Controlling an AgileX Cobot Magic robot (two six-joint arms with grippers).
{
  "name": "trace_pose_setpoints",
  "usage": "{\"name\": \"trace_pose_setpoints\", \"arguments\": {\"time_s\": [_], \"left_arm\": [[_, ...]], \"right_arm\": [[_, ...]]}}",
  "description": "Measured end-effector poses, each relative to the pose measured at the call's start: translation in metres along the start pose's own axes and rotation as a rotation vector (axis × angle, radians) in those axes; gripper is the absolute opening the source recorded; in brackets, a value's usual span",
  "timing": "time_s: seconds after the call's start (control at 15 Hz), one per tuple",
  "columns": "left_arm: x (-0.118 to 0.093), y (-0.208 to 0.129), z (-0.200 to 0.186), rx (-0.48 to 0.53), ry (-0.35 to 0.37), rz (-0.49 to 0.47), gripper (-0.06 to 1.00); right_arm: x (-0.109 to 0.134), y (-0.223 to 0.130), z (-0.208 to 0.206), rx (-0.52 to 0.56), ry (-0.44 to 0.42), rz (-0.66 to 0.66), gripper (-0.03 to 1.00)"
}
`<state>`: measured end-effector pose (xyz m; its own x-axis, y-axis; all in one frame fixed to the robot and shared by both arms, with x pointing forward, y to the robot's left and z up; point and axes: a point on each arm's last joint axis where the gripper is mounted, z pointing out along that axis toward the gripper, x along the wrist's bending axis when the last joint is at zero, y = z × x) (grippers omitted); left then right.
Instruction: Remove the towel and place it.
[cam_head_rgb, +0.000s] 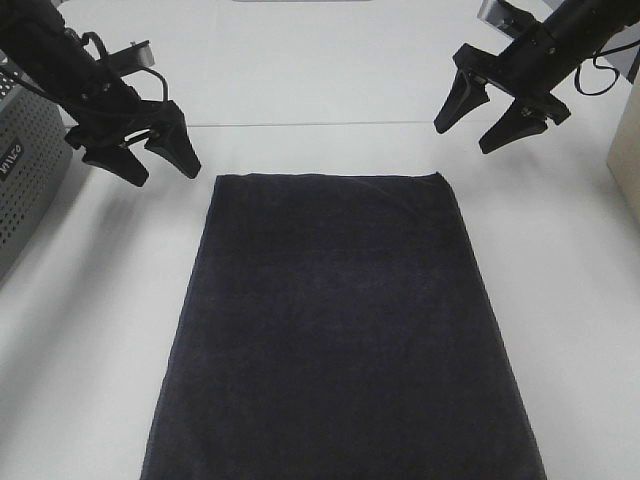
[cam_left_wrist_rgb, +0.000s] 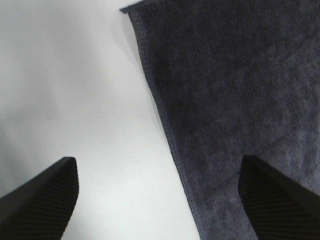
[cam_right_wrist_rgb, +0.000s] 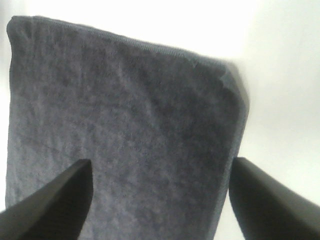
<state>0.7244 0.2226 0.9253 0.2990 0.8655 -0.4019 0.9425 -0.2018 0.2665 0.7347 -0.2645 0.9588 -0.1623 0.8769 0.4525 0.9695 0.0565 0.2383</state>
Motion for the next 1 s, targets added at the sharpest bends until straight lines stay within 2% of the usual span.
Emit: {"name": "trace_pose_setpoints", "arguments": {"time_s": [0.27,0.53,0.67,1.0], "left_arm": [[0.010,0.015,0.032,-0.044,-0.092,-0.015,0.81],[0.016,0.017,0.055,-0.055,-0.156,-0.038,0.81],[0.017,0.017,0.061,-0.059,-0.183,-0.037,0.81],[0.016,0.017,0.063,-0.051,-0.173,-0.023,0.81]], "right_arm": [[-0.012,0.007,0.022,0.007,0.005,0.001,0.74],[-0.018,0.005,0.033,0.029,0.006,0.006,0.74],[-0.031,-0.001,0.057,0.076,0.010,0.031,0.74],[-0.040,-0.006,0.076,0.110,0.015,0.051,0.74]]}}
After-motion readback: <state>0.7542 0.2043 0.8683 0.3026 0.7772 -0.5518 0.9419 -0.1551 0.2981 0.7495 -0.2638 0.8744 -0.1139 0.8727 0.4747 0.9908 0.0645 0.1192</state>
